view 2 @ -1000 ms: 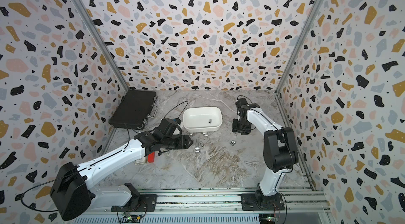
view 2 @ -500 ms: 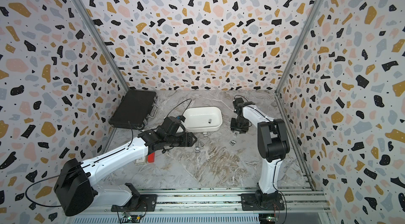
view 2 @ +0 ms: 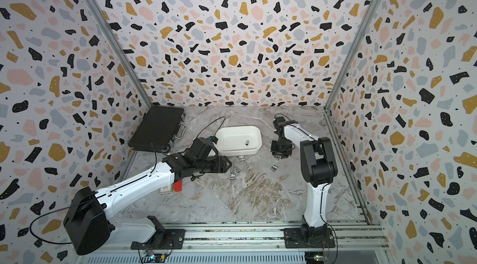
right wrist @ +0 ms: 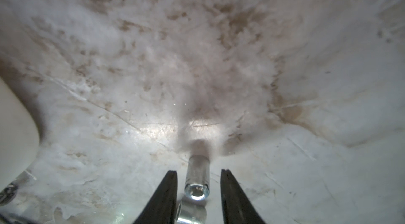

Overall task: Put the socket on the desktop into the storage box
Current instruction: Pick up the socket head at the center of the board.

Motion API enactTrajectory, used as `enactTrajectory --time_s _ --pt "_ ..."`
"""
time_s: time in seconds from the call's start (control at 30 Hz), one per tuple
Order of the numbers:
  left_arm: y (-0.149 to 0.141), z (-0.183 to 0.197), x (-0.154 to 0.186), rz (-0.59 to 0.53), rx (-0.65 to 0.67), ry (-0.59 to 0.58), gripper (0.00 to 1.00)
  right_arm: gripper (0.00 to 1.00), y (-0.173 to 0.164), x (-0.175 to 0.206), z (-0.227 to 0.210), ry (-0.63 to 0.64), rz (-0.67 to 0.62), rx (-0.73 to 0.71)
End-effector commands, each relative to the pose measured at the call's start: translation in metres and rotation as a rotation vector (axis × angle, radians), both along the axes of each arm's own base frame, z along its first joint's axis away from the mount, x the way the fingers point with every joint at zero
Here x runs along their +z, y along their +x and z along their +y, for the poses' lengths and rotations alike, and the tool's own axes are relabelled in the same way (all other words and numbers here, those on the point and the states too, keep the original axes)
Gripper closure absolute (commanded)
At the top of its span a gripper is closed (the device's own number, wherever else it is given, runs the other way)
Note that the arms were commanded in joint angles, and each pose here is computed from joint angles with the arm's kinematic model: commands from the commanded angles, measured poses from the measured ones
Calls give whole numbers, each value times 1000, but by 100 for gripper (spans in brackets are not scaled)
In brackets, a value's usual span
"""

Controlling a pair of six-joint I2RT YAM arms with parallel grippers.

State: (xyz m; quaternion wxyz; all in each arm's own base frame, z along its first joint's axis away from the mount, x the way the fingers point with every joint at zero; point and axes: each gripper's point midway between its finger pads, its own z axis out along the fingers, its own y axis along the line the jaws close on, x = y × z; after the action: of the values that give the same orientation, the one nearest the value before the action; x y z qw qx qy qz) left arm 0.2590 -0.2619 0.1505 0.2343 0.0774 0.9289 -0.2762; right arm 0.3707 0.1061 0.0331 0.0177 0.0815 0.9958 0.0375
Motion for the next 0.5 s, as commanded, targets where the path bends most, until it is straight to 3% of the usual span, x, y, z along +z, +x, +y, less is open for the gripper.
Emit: enactTrajectory --time_s 0.0,0.1,0.27,0.47 --pt "0 0 6 -27 4 -15 24 65 3 5 -2 -8 -2 -10" --pt "0 1 5 -29 6 -13 24 67 3 4 -2 -9 1 -10" --pt "-1 2 5 -30 11 -10 25 80 2 5 -1 1 4 -8" --pt "-1 4 5 -33 13 -5 25 82 1 13 0 12 -12 -7"
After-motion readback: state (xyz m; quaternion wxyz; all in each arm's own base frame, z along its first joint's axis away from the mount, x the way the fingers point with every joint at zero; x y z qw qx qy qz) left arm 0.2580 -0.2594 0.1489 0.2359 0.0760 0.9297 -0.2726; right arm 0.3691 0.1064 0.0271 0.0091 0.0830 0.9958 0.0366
